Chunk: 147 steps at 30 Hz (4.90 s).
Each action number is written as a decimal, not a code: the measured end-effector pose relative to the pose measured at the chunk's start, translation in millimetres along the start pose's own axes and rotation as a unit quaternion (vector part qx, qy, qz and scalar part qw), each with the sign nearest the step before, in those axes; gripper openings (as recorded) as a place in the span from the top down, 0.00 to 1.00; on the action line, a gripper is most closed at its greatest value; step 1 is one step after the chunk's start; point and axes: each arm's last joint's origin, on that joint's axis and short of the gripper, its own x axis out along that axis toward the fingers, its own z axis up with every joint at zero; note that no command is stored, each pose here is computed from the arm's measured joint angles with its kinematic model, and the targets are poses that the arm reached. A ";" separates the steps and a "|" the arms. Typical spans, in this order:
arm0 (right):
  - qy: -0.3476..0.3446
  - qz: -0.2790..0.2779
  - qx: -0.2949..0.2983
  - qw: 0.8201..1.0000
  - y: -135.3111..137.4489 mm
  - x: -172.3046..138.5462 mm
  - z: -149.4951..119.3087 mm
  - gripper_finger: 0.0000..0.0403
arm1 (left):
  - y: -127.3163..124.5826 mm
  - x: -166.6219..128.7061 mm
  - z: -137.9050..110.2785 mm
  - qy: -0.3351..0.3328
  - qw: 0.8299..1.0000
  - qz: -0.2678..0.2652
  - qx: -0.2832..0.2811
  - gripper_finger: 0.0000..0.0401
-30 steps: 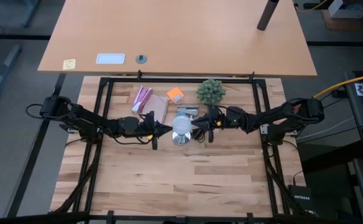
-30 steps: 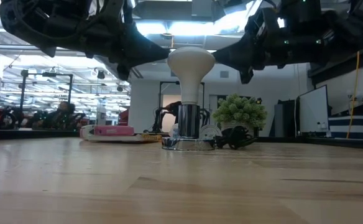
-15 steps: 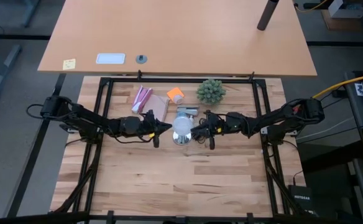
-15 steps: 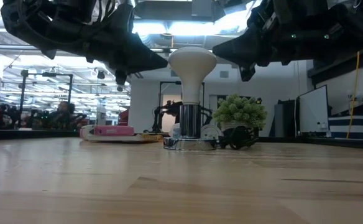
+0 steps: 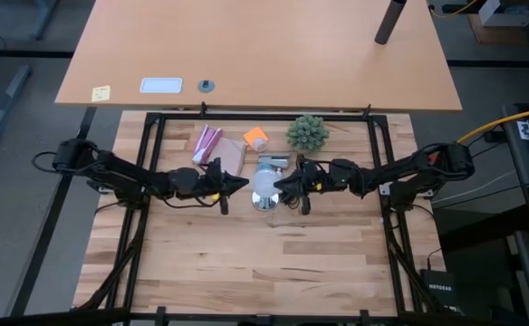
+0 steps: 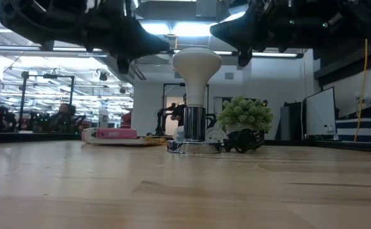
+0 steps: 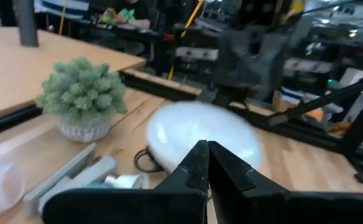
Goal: Screw lightbulb
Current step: Insert the lightbulb into the silver lamp socket
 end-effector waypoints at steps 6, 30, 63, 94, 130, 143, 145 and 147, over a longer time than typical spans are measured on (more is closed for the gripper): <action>0.007 -0.042 -0.032 0.999 -2.2 -2.0 1.0 0.96 | -9.7 -3.9 -0.7 0.005 1.000 -0.026 0.002 1.00; 0.078 -0.133 -0.062 0.986 -9.1 -4.2 -13.2 0.96 | -20.4 19.5 -18.5 0.039 0.999 -0.026 0.011 1.00; 0.075 -0.021 0.025 0.997 -1.7 -2.8 -12.6 0.96 | -7.2 20.3 -24.0 0.060 0.996 0.068 0.014 1.00; 0.006 -0.093 0.001 0.996 -4.7 -4.0 1.6 0.96 | -8.7 7.2 -16.0 0.097 0.993 0.070 0.020 1.00; 0.043 -0.163 -0.117 0.979 10.6 -95.2 68.5 0.96 | -34.3 -18.6 5.8 0.072 0.997 0.010 -0.008 1.00; 0.073 -0.165 -0.102 0.978 8.5 -88.0 59.2 0.96 | -35.4 -18.2 8.9 0.057 0.998 0.005 -0.008 1.00; 0.083 -0.167 -0.083 0.979 7.2 -83.2 54.3 0.96 | -36.0 -18.0 10.7 0.048 0.999 0.002 -0.010 1.00; 0.092 -0.168 -0.069 0.979 5.8 -76.9 48.7 0.96 | -37.3 -17.9 12.9 0.039 0.999 -0.008 -0.009 1.00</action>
